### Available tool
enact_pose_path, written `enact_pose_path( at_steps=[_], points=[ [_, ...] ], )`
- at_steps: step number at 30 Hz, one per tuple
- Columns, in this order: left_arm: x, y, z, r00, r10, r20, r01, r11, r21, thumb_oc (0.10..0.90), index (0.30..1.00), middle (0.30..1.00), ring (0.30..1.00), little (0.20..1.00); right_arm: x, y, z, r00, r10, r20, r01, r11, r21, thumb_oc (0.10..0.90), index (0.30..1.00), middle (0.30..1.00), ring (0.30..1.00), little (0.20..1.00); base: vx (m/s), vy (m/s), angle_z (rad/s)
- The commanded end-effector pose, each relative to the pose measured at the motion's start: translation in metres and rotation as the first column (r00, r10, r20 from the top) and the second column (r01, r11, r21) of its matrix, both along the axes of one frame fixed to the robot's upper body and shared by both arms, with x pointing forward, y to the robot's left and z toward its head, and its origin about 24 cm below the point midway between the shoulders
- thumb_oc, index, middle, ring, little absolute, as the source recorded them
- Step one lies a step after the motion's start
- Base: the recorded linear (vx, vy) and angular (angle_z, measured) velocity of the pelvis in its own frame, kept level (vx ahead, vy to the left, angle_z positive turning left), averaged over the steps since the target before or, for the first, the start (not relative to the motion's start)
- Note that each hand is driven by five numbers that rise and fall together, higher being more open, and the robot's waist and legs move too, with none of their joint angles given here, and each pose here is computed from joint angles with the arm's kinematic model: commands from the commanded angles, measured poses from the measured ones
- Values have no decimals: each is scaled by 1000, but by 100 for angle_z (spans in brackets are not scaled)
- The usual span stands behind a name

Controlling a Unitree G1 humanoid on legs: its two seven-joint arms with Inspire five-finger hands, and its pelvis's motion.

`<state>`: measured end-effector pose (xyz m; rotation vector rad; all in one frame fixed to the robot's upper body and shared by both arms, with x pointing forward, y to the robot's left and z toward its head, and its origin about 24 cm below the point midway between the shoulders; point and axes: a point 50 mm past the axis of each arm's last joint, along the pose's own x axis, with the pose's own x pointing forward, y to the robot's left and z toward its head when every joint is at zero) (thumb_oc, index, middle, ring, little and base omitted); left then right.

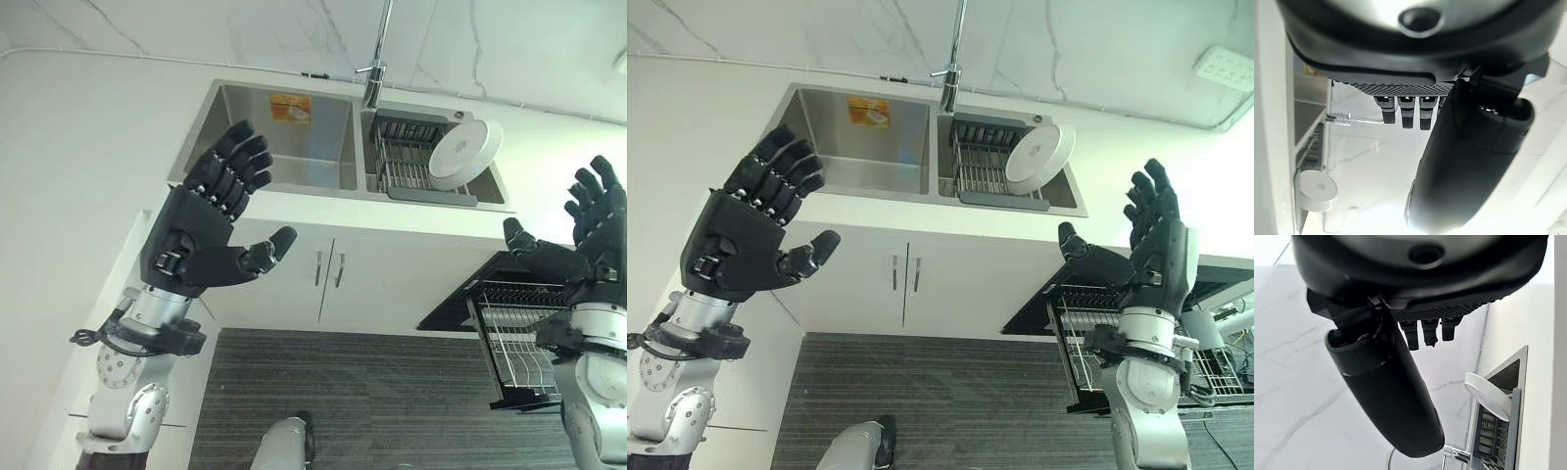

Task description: Place the dishes in the dishwasher.

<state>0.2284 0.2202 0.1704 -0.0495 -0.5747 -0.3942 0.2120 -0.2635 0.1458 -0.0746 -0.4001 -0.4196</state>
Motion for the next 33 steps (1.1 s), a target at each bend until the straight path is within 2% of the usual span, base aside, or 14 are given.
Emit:
enact_pose_path(
  at_steps=[1,11,18,25,33],
  points=[
    [-19,-22,45,956,-73,285,54,996,74,800,900,900,900,900,-4,4,46,977,37,211,-7,990,-139,800,900,900,900,900,128,179,-22],
    [-14,-23,54,950,-17,312,-23,992,123,800,900,900,900,900,-4,4,48,965,155,212,-120,978,-170,800,900,900,900,900,167,-186,-25],
    [-20,-26,48,956,-57,289,24,993,116,800,900,900,900,900,-4,10,49,967,183,177,-150,971,-185,800,900,900,900,900,296,-375,28],
    [-20,-29,47,959,-44,278,27,998,65,800,900,900,900,900,-2,8,59,968,191,163,-154,965,-213,800,900,900,900,900,213,-245,19],
    [-21,-33,40,960,-48,276,35,998,50,800,900,900,900,900,-2,15,66,945,289,154,-245,937,-250,800,900,900,900,900,128,-158,2]
  ],
)
